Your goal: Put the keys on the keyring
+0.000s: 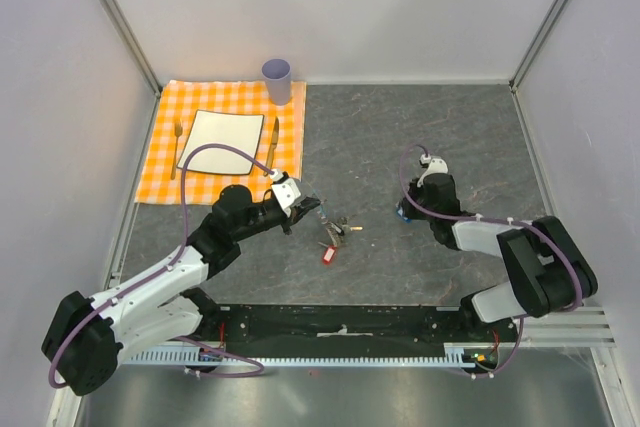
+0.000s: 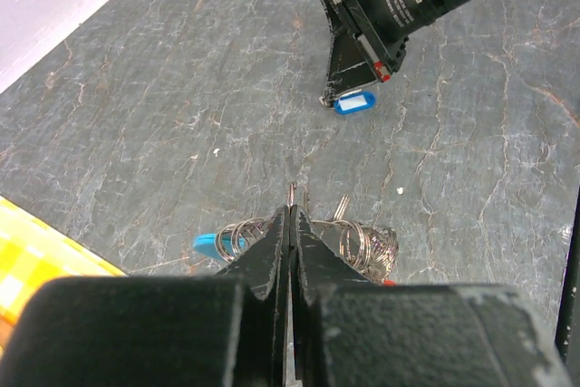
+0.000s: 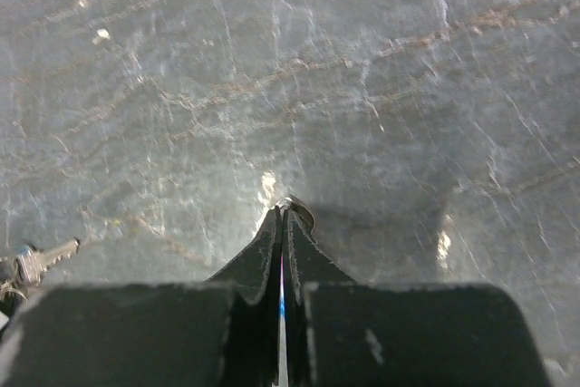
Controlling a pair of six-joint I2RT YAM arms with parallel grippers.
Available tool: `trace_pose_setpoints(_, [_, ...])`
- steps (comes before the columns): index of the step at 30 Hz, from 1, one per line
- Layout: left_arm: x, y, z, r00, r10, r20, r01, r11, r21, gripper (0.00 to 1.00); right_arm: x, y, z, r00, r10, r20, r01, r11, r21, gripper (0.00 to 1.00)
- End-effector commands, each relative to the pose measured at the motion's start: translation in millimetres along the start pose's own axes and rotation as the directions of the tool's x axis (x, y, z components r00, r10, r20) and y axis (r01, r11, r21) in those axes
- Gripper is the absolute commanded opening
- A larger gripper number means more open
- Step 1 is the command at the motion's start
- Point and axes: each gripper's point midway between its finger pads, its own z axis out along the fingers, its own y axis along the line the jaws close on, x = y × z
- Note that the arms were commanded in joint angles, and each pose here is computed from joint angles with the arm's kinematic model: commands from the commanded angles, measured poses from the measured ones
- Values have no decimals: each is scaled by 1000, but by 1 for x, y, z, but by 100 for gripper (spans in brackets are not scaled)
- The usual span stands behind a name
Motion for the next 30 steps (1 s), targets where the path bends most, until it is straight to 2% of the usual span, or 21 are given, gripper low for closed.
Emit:
trace_pose_setpoints(1, [-6,7,-2,999,45,23,-44,999,-32,2,-26,9,10,980,-22,196,25,1000,-13,1])
trace_pose_setpoints(3, [-5,7,-2,999,45,22,-44,998,-35,2,-24,7,14,979,-27,202,29,1000,-6,2])
trace_pose_setpoints(6, [-6,7,-3,998,49,30,-47,998,-37,2,-24,7,18,981,-31,190,31,1000,2,8])
trace_pose_setpoints(10, [-5,7,-3,998,47,28,-46,998,-36,2,-30,13,15,985,-14,172,16,1000,-12,28])
trace_pose_setpoints(13, [-5,7,-3,999,47,27,-46,998,-38,2,-38,18,7,988,-19,152,21,1000,-9,33])
trace_pose_setpoints(15, [-5,7,-3,998,49,28,-48,998,-33,2,-34,14,1,995,-32,100,30,999,21,34])
trace_pose_setpoints(16, [-6,7,-3,998,48,29,-47,998,-35,2,-52,20,-3,991,-45,124,43,999,19,34])
trace_pose_setpoints(17, [-6,6,-3,999,46,29,-45,998,-32,2,-45,16,-7,996,-58,71,55,998,44,34])
trace_pose_setpoints(19, [-6,6,-3,998,46,30,-45,998,-32,2,-64,14,-12,996,-53,72,47,995,85,34])
trace_pose_setpoints(20, [-6,6,-3,999,46,29,-45,998,-32,2,-56,8,-15,999,-50,15,48,993,106,33])
trace_pose_setpoints(25, [-8,6,-4,998,47,35,-46,999,-30,2,-57,6,-19,988,104,-111,-98,994,56,29])
trace_pose_setpoints(30, [-9,5,-4,998,45,39,-44,999,-26,2,-51,12,-13,966,152,-208,-147,988,38,29])
